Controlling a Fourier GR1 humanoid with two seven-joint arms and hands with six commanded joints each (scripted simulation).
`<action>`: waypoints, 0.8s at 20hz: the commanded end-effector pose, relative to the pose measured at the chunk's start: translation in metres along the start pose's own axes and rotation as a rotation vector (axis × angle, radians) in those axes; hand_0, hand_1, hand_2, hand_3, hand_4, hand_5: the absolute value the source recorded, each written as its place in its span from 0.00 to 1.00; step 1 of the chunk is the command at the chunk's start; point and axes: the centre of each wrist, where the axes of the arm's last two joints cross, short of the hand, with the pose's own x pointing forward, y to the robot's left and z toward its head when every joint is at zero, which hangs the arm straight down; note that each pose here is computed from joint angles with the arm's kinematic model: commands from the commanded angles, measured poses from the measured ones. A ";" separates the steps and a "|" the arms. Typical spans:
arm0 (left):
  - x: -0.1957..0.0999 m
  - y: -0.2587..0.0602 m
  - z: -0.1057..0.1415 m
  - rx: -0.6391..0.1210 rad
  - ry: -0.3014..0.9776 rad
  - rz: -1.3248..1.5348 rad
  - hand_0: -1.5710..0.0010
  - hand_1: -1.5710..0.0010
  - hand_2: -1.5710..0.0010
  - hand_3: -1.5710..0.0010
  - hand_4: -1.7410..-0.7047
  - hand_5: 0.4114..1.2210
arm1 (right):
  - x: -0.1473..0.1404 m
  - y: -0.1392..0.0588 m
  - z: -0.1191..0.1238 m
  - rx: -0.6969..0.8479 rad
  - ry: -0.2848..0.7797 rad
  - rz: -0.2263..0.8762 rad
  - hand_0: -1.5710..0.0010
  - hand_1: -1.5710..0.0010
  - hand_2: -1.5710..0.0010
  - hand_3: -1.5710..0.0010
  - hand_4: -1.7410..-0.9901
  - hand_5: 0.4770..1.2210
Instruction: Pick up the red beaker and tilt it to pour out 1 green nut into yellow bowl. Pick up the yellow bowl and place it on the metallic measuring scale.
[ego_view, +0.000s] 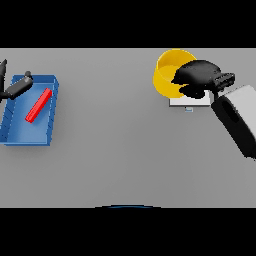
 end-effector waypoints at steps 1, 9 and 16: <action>-0.001 -0.003 0.002 -0.003 -0.002 -0.002 1.00 1.00 1.00 1.00 0.89 0.43 | -0.009 0.003 0.001 0.002 0.007 -0.012 0.00 0.00 0.00 0.23 0.03 1.00; -0.001 -0.002 -0.001 -0.001 0.021 0.002 1.00 1.00 1.00 1.00 0.89 0.43 | -0.052 0.027 -0.016 0.003 0.135 -0.068 0.00 0.00 0.00 0.20 0.02 1.00; -0.004 -0.004 -0.002 0.006 0.022 -0.012 1.00 1.00 1.00 1.00 0.91 0.40 | -0.064 0.049 -0.036 0.006 0.176 -0.089 0.00 0.03 0.00 0.06 0.02 1.00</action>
